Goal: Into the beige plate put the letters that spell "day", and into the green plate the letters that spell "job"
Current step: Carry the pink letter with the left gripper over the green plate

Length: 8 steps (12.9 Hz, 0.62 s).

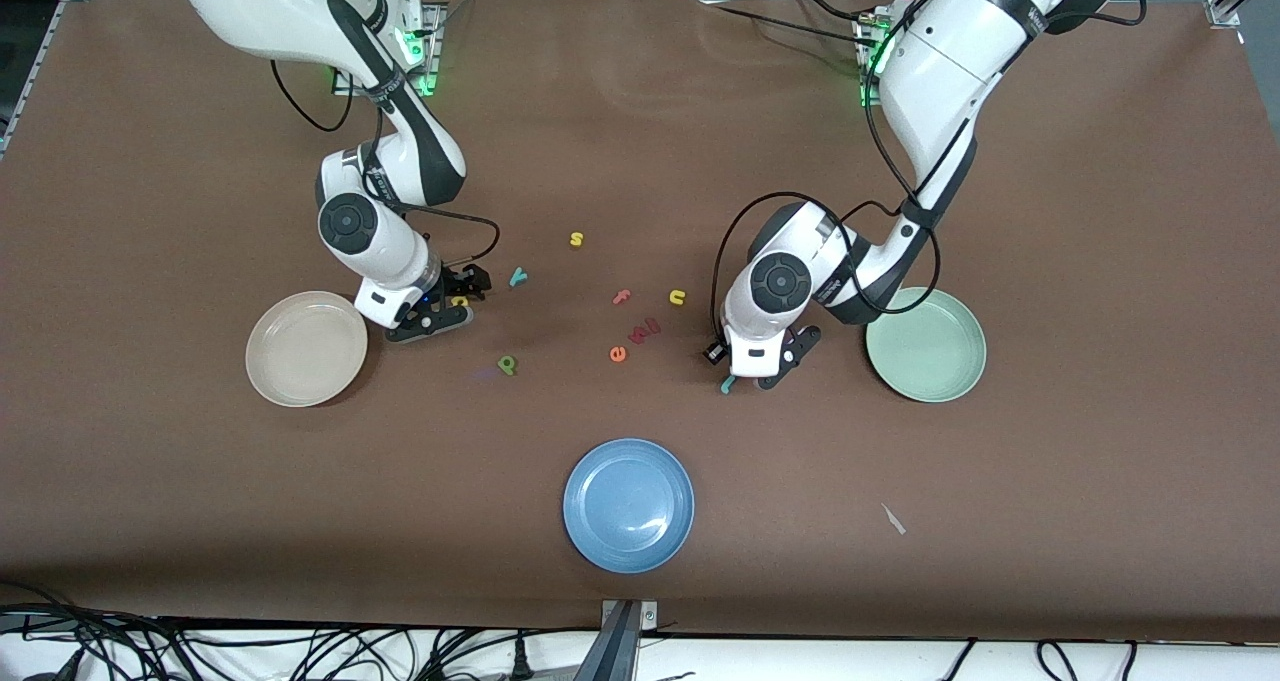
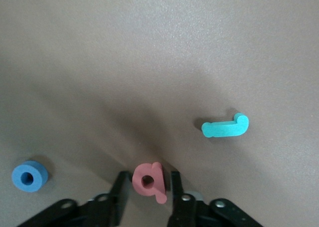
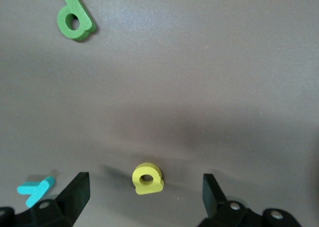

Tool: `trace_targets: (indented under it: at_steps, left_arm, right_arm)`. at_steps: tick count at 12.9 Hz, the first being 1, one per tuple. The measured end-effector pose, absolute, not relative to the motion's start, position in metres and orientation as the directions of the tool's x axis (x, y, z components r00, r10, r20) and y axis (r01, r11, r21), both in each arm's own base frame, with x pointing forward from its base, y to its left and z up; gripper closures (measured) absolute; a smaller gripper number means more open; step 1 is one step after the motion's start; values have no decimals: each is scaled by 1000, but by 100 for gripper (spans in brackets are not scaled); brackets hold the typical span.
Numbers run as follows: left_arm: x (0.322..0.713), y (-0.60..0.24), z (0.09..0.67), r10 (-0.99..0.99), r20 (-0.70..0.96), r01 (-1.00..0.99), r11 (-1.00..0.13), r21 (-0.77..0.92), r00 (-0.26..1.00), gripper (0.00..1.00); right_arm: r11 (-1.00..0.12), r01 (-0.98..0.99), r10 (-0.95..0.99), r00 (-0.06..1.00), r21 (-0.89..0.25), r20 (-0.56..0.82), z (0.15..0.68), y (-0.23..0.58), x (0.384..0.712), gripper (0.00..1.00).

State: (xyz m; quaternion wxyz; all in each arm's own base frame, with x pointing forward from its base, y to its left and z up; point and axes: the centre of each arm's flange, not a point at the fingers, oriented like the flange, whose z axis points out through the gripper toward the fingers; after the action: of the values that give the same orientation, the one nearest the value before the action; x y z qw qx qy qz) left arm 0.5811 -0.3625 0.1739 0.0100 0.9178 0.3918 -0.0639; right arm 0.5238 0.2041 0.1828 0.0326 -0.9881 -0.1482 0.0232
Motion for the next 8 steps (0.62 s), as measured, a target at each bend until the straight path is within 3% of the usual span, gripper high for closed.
trace_targets:
  at_steps: [1,5,8]
  left_arm:
    - [581,-363,174,718,-125,721,-693,-31,685,75]
    - [584,-361,175,721,-122,723,-690,-30,682,75]
    - [588,-358,190,724,-117,723,-689,-57,680,75]
  right_arm:
    - [-954,292,295,955,-71,-37,179,204,523,1]
    - [-952,297,300,953,-71,-41,174,203,522,9]
    - [-950,306,309,950,-71,-45,173,202,520,24]
